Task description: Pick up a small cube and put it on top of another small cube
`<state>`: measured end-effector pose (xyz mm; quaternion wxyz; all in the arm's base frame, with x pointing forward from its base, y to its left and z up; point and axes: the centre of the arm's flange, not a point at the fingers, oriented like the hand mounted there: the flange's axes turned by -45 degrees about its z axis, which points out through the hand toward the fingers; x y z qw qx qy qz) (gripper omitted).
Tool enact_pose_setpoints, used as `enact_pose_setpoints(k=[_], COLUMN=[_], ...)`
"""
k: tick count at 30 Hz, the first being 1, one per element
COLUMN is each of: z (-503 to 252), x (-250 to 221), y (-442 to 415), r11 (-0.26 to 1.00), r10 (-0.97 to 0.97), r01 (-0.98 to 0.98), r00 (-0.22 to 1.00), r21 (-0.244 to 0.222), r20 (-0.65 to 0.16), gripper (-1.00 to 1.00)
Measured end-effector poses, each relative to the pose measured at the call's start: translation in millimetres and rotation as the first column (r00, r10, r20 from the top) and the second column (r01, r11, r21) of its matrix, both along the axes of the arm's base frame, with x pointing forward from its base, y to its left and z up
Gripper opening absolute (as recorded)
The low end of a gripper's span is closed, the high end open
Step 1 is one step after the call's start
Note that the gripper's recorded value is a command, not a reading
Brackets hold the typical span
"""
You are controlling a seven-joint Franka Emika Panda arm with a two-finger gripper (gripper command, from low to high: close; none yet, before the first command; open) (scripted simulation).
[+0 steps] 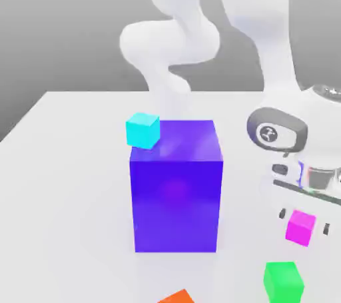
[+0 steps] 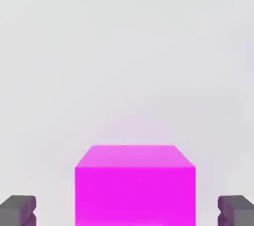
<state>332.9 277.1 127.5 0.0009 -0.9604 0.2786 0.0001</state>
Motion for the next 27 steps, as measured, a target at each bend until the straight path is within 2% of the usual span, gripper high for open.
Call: enact_pose_setpoints(k=[6, 14, 17, 21, 25, 26, 27], z=[1, 61, 81, 107, 68, 57, 57], x=[0, 2, 53, 125, 140, 140, 140], y=[0, 0, -22, -68, -79, -79, -79], r11=[1.0, 1.0, 0.974, 0.845, 0.805, 0.804, 0.804], r10=[0.0, -0.009, -0.226, -0.534, -0.593, -0.594, -0.594], r01=[0.0, 0.009, 0.226, 0.534, 0.593, 0.594, 0.594], r00=[1.0, 1.0, 0.974, 0.845, 0.805, 0.804, 0.804], r21=[0.003, 0.002, -0.004, -0.001, 0.002, 0.001, 0.001], r20=[0.001, 0.002, 0.006, 0.003, 0.001, 0.001, 0.001], gripper=[-1.0, -1.0, -1.0, -1.0, -1.0, 1.0, 1.0])
